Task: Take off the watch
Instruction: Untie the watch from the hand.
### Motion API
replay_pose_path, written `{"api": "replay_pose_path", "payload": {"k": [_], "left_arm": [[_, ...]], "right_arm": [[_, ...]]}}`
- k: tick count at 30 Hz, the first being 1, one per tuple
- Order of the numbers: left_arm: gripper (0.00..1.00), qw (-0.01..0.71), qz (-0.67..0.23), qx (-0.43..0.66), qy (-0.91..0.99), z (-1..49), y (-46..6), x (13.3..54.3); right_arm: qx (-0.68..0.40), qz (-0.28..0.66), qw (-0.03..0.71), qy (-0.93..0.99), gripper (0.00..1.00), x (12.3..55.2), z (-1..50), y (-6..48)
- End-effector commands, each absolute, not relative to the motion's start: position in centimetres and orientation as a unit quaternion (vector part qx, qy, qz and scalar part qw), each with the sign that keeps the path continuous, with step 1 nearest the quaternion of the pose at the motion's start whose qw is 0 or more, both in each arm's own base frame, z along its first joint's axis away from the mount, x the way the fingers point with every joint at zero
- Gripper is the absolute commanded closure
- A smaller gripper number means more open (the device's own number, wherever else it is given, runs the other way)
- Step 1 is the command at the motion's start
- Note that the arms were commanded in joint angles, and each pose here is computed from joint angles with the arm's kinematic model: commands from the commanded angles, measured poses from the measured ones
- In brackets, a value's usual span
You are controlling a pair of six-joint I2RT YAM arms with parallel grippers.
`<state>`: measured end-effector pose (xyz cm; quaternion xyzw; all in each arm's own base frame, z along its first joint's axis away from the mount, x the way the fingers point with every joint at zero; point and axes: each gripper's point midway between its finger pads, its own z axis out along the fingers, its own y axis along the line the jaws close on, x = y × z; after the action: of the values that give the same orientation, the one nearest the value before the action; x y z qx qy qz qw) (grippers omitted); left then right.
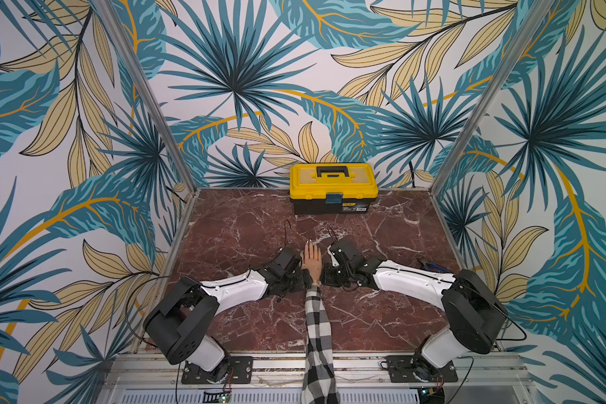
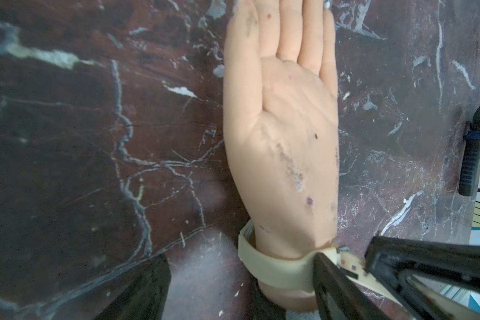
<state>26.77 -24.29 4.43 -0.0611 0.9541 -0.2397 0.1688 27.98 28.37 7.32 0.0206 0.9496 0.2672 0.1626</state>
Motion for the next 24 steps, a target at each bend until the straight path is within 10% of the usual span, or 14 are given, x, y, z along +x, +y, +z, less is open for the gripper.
{"api": "replay_pose_path", "payload": {"k": [1, 24], "left_arm": [[0.13, 0.147, -0.196, -0.06, 0.968, 3.4, -22.6, 25.7], [0.08, 0.166, -0.258, -0.025, 0.952, 7.7, -26.8, 27.9]], "right_arm": [[0.021, 0.278, 0.169, 0.946, 1.0, 27.9, 8.1, 28.3], [0.02, 0.276, 0.172, 0.946, 1.0, 28.0, 8.2, 28.2]]}}
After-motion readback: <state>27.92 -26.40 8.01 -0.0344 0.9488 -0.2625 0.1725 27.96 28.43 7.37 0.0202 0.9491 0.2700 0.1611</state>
